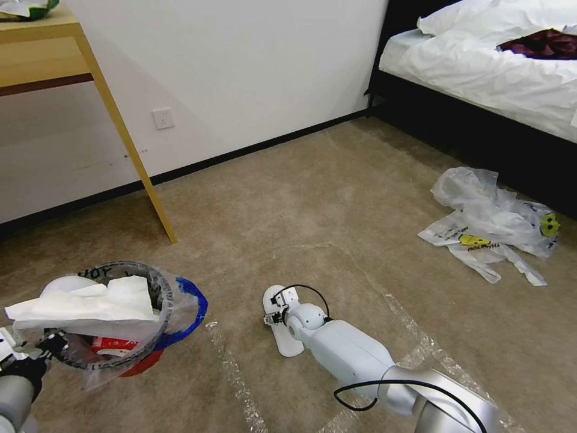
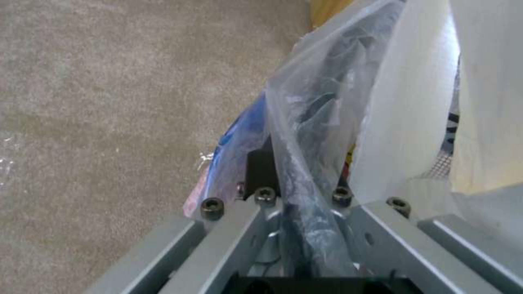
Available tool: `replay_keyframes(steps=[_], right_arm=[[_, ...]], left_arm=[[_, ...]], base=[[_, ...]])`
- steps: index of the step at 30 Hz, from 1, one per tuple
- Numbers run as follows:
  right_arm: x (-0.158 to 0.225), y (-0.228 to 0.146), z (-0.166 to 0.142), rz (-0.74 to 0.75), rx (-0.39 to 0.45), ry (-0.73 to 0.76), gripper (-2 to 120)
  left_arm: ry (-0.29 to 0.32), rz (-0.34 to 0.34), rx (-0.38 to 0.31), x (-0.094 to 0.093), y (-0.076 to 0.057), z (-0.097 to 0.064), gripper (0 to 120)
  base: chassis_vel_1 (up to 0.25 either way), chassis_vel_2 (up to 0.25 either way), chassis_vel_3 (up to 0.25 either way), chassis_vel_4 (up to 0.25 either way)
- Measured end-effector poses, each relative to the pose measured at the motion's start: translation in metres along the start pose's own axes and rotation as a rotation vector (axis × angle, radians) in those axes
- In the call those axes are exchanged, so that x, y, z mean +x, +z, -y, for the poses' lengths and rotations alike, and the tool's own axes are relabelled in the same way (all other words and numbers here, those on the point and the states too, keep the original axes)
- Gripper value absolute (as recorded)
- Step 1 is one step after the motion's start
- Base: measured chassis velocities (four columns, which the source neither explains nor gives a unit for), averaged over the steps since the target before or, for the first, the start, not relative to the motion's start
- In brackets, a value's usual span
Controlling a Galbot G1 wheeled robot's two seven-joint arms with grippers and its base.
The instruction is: Pick up the trash bin and place the garbage on the floor into it.
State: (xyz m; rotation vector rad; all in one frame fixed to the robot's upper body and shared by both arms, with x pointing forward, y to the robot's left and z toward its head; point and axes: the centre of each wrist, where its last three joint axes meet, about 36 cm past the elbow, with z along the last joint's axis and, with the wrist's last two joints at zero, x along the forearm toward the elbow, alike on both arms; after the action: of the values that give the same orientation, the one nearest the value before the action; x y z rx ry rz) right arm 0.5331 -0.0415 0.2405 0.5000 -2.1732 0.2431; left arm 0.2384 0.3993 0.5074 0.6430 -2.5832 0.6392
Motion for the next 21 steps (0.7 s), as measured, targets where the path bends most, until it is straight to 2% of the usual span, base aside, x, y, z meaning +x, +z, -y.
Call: replay_keyframes(steps=[1,6,7,12,13,15,16,17,19,21], right_arm=[[0.0,0.0,0.0,0.0,0.0,0.0,73],[0.004,0.0,0.006,0.005,-0.006,0.008,53],[0.004,0.0,0.006,0.005,-0.006,0.008,53],[0.005,0.002,0.01,0.005,-0.01,0.015,30],[0.005,0.002,0.01,0.005,-0.01,0.015,30],[0.006,0.003,0.011,0.005,-0.011,0.016,20],[0.006,0.003,0.011,0.005,-0.011,0.016,20],[0.007,0.004,0.011,0.006,-0.011,0.015,13],[0.007,0.004,0.011,0.007,-0.011,0.015,11],[0.008,0.006,0.011,0.007,-0.011,0.014,2]], left_arm=[[0.0,0.0,0.0,0.0,0.0,0.0,1],[0.0,-0.002,-0.001,-0.002,0.001,0.001,1],[0.0,-0.002,-0.001,-0.002,0.001,0.001,1],[0.004,-0.006,0.0,-0.003,0.003,0.002,1],[0.004,-0.006,0.0,-0.003,0.003,0.002,1],[0.003,-0.006,-0.001,-0.003,0.003,0.002,1],[0.003,-0.006,-0.001,-0.003,0.003,0.002,1],[0.003,-0.006,-0.001,-0.003,0.003,0.002,1],[0.002,-0.006,-0.001,-0.003,0.004,0.002,1],[0.002,-0.007,0.001,-0.003,0.005,0.003,1]], base=[[0.0,0.0,0.0,0.0],[0.0,0.0,0.0,0.0],[0.0,0.0,0.0,0.0],[0.0,0.0,0.0,0.0],[0.0,0.0,0.0,0.0],[0.0,0.0,0.0,0.0],[0.0,0.0,0.0,0.0],[0.0,0.0,0.0,0.0],[0.0,0.0,0.0,0.0],[0.0,0.0,0.0,0.0]])
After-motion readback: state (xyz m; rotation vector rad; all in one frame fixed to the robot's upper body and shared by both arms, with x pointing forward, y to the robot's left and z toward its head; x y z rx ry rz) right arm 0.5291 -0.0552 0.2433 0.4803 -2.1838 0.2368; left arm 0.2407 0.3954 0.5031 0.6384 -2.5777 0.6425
